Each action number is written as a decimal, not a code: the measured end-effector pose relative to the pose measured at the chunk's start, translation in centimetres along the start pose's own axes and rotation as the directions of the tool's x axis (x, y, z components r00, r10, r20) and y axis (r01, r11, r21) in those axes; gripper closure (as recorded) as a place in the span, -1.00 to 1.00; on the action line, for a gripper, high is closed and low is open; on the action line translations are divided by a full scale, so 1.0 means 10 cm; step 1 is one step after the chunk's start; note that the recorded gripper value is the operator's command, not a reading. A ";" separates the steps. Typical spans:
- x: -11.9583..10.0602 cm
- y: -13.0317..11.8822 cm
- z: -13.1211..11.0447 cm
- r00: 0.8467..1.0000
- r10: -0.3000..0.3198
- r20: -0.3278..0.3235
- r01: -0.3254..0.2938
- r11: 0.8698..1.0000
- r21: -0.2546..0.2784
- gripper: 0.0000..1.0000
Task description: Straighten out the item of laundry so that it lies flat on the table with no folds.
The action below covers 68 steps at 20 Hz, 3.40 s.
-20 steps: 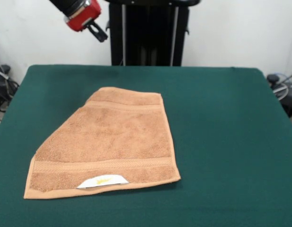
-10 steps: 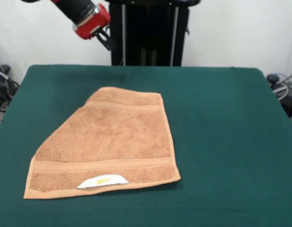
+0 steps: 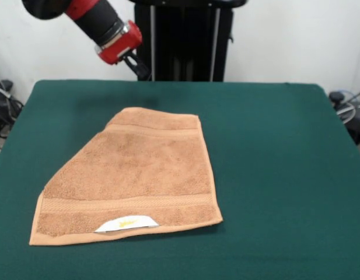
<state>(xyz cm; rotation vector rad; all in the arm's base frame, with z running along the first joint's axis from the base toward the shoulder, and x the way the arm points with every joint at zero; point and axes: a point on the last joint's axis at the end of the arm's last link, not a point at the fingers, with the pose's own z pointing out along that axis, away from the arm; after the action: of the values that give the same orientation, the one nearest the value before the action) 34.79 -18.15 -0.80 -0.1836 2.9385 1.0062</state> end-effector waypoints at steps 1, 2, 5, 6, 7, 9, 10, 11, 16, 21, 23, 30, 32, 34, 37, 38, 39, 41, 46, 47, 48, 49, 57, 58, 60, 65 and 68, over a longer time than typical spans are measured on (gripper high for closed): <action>-0.02 -0.01 0.02 1.000 -0.003 0.001 0.003 1.000 0.001 1.00; -0.04 -0.01 0.03 1.000 -0.006 0.002 0.006 1.000 0.001 1.00; -0.12 -0.04 0.08 1.000 -0.021 0.003 0.021 1.000 0.004 1.00; -0.15 -0.05 0.11 1.000 -0.029 -0.002 0.029 1.000 0.004 1.00; -0.17 -0.05 0.12 0.999 -0.032 -0.003 0.032 0.999 0.004 1.00; -0.23 -0.06 0.14 0.999 -0.040 -0.007 0.040 0.999 0.004 1.00; -0.28 -0.05 0.15 0.999 -0.040 -0.006 0.040 0.999 0.001 1.00; -0.34 -0.05 0.15 0.999 -0.034 -0.004 0.034 0.999 -0.008 1.00; -0.58 0.02 0.12 1.000 0.012 -0.006 -0.013 0.998 -0.067 1.00; -0.82 0.14 0.06 0.996 0.089 -0.026 -0.092 0.985 -0.145 1.00; -0.90 0.16 0.02 0.994 0.107 -0.027 -0.110 0.981 -0.160 1.00; -1.13 0.12 0.03 0.996 0.089 -0.023 -0.091 0.984 -0.154 1.00; -1.20 0.08 0.11 0.997 0.073 -0.026 -0.075 0.989 -0.127 1.00; -1.24 0.01 0.20 0.998 0.067 -0.020 -0.068 0.994 -0.091 1.00; -1.29 -0.15 0.35 0.997 0.071 0.007 -0.071 0.997 -0.010 1.00; -1.29 -0.17 0.37 0.997 0.073 0.011 -0.073 0.997 0.000 1.00; -1.29 -0.27 0.46 0.996 0.084 0.031 -0.085 0.995 0.050 1.00; -1.28 -0.34 0.51 0.995 0.092 0.043 -0.095 0.992 0.079 1.00; -1.27 -0.37 0.55 0.993 0.105 0.058 -0.109 0.990 0.086 1.00; -1.27 -0.38 0.55 0.993 0.105 0.059 -0.110 0.990 0.083 1.00; -1.27 -0.38 0.55 0.993 0.106 0.059 -0.110 0.991 0.081 1.00; -1.27 -0.39 0.55 0.993 0.107 0.059 -0.111 0.991 0.076 1.00; -1.26 -0.46 0.53 0.992 0.115 0.059 -0.117 0.993 0.016 1.00; -1.26 -0.47 0.53 0.992 0.116 0.058 -0.117 0.993 0.009 1.00; -1.25 -0.50 0.53 0.991 0.119 0.057 -0.119 0.993 -0.011 1.00; -1.25 -0.56 0.54 0.992 0.117 0.047 -0.113 0.991 -0.066 1.00; -1.25 -0.58 0.54 0.993 0.114 0.041 -0.110 0.990 -0.087 1.00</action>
<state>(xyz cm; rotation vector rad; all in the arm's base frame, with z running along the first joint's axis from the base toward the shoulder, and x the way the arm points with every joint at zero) 47.87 -18.07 -7.75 0.0037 2.8956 1.1334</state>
